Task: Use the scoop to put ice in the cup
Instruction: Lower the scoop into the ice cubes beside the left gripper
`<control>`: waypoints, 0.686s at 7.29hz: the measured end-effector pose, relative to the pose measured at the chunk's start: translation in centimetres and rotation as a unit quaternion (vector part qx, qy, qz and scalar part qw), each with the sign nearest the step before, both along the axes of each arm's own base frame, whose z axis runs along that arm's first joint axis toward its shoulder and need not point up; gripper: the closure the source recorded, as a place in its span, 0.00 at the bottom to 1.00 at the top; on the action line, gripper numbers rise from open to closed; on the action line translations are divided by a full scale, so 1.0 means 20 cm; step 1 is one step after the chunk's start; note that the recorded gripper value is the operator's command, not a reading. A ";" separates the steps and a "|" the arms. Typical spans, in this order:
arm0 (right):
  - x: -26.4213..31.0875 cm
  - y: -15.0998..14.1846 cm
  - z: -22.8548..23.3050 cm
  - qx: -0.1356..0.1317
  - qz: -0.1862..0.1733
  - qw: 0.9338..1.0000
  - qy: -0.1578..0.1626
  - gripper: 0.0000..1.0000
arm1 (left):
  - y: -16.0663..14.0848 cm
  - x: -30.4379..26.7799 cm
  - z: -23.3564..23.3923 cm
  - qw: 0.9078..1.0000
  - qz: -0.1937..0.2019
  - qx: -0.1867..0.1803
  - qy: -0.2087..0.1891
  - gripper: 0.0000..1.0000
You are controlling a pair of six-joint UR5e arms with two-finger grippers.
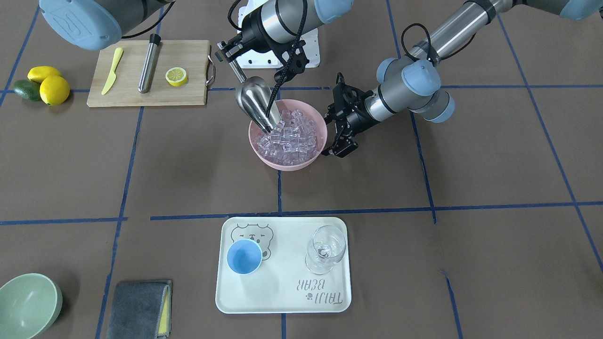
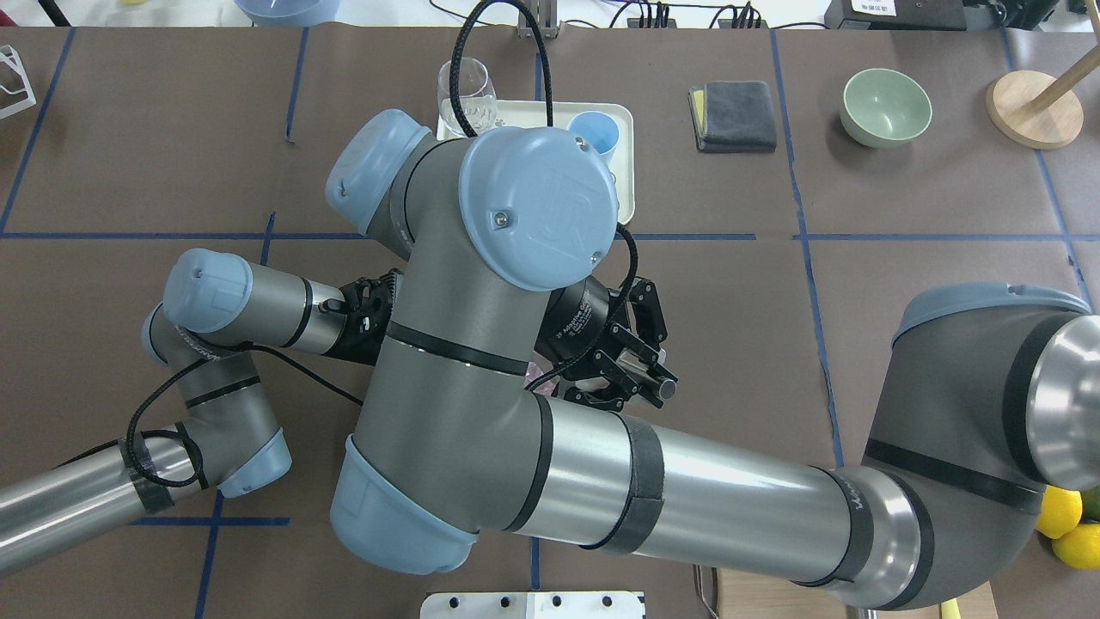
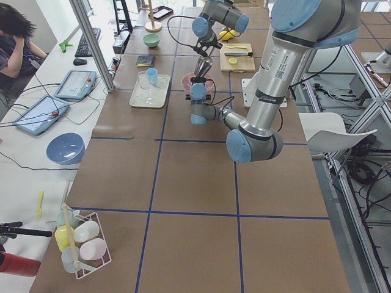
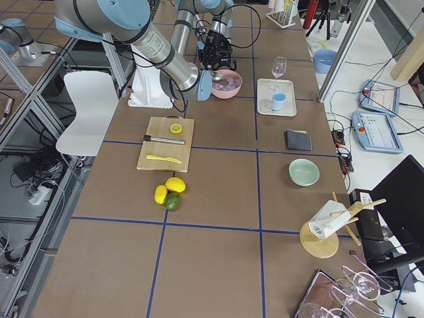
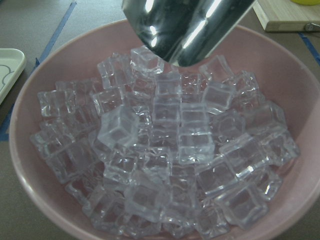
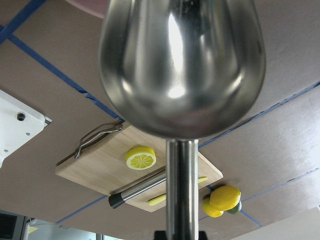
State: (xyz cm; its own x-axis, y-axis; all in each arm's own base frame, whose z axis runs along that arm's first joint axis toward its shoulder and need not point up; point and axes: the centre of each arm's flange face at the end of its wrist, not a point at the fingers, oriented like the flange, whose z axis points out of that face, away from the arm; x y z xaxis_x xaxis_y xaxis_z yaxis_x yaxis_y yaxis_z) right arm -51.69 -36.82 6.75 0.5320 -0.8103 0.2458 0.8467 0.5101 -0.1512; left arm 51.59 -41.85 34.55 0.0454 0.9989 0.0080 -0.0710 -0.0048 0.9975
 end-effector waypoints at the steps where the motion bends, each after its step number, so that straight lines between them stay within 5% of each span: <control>1: -0.02 0.01 0.01 -0.001 -0.004 1.000 0.010 1.00 | 0.00 0.00 0.00 1.000 0.000 0.000 0.000 0.00; 5: -0.20 0.00 0.10 0.004 -0.018 0.999 0.030 1.00 | 0.00 0.00 0.00 1.000 0.000 0.000 0.000 0.00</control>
State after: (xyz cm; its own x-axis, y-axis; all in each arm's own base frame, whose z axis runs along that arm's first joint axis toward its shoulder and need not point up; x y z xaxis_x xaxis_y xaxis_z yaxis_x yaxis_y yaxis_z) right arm -55.59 -36.77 8.66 0.5166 -0.8306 0.2079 0.8538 0.4813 -0.1986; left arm 51.63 -41.81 34.52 0.0446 0.9990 0.0083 -0.0706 -0.0051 0.9975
